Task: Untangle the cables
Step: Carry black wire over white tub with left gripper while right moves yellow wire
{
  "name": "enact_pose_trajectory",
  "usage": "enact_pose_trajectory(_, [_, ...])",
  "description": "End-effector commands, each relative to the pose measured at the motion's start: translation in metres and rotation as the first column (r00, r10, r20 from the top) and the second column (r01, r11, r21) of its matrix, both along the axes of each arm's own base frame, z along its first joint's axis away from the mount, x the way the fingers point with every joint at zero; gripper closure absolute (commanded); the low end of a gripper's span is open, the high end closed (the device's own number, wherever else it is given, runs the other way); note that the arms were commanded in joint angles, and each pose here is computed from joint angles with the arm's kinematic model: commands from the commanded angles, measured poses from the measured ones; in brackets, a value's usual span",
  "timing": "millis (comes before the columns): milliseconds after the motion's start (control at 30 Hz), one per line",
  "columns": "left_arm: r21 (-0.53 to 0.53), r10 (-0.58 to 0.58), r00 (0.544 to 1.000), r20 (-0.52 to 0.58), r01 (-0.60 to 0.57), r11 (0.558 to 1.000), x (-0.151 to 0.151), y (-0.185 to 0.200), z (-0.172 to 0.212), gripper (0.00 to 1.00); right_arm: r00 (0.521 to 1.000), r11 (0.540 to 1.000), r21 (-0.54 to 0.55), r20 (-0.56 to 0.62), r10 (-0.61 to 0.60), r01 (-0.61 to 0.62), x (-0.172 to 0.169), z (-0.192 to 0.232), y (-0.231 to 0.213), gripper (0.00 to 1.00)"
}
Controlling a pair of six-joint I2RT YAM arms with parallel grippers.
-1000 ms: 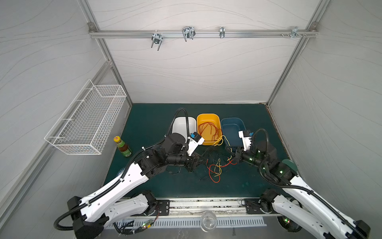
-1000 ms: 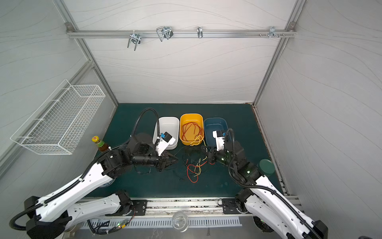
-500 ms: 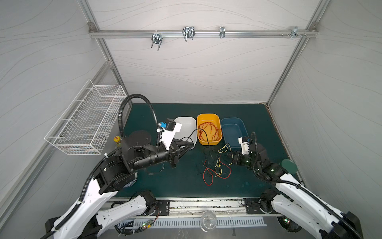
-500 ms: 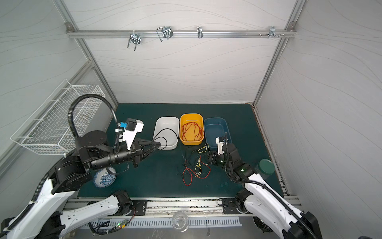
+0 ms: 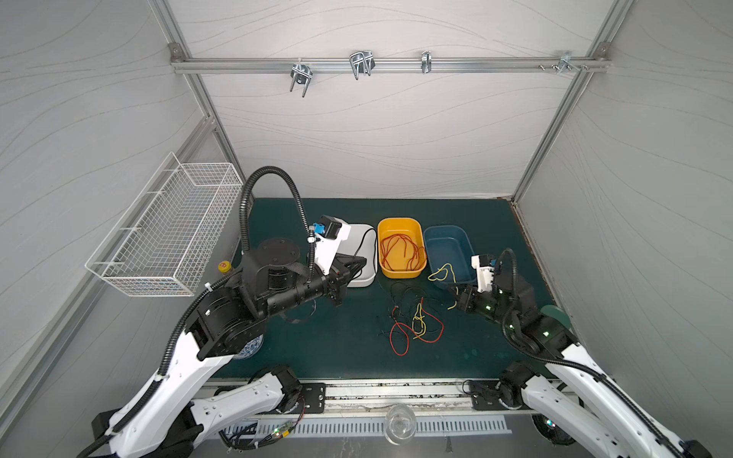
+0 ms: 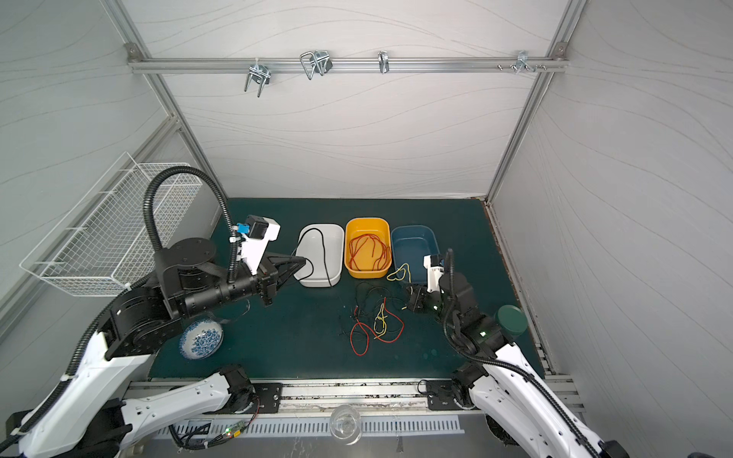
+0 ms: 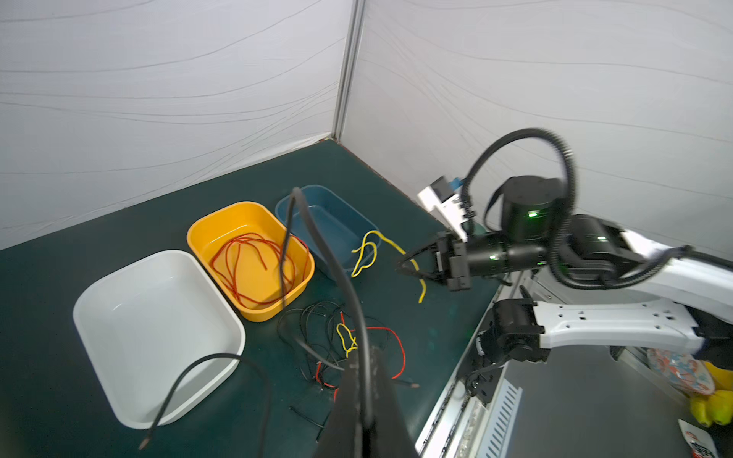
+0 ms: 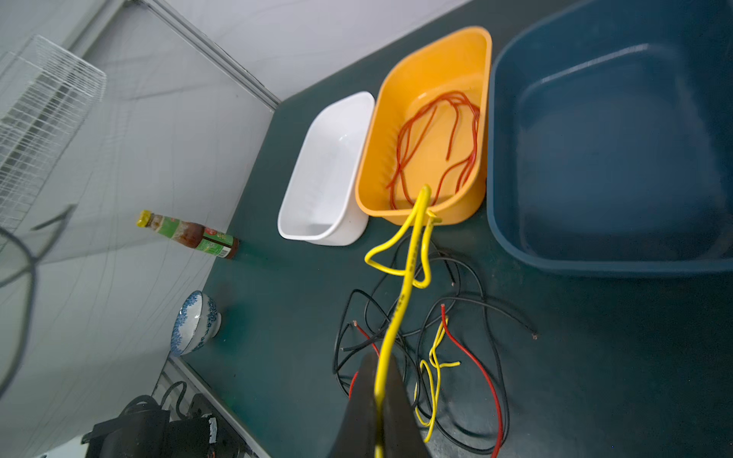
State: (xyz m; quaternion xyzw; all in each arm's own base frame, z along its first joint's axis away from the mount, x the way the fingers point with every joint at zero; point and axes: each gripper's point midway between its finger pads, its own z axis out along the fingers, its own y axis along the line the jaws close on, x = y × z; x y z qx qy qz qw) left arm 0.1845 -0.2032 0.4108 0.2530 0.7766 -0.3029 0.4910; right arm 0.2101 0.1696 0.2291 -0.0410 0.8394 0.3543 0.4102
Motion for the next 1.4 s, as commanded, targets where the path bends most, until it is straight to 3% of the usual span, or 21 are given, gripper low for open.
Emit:
enact_pose_trajectory(0, [0.001,0.05,0.997,0.059,-0.05,0.999,0.022,0.003,0.005,1.0,0.997,0.995,-0.096,0.072,0.001,0.006,-0.009,0.02,-0.017,1.0])
enact_pose_trajectory(233, [-0.043,0.133,0.991,0.014,-0.133,0.99,0.061,0.012,-0.014,1.0,0.983,0.985,-0.17,0.181,0.024,0.007,-0.025,0.06,-0.034,1.0])
enact_pose_trajectory(500, [-0.076,0.181,0.983,-0.039,-0.184,0.98,0.101,0.008,-0.046,1.0,0.971,0.98,-0.196,0.238,0.015,0.033,-0.038,0.073,-0.05,1.0])
enact_pose_trajectory(1000, [-0.003,0.403,0.903,-0.151,-0.408,0.913,0.19,0.028,-0.127,1.0,0.962,0.981,-0.183,0.272,-0.006,0.058,-0.044,0.063,-0.058,1.0])
enact_pose_trajectory(1367, [0.102,0.43,0.857,-0.283,-0.419,0.902,0.221,0.024,-0.199,1.0,0.962,0.983,-0.175,0.273,-0.002,0.051,-0.044,0.06,-0.056,1.0])
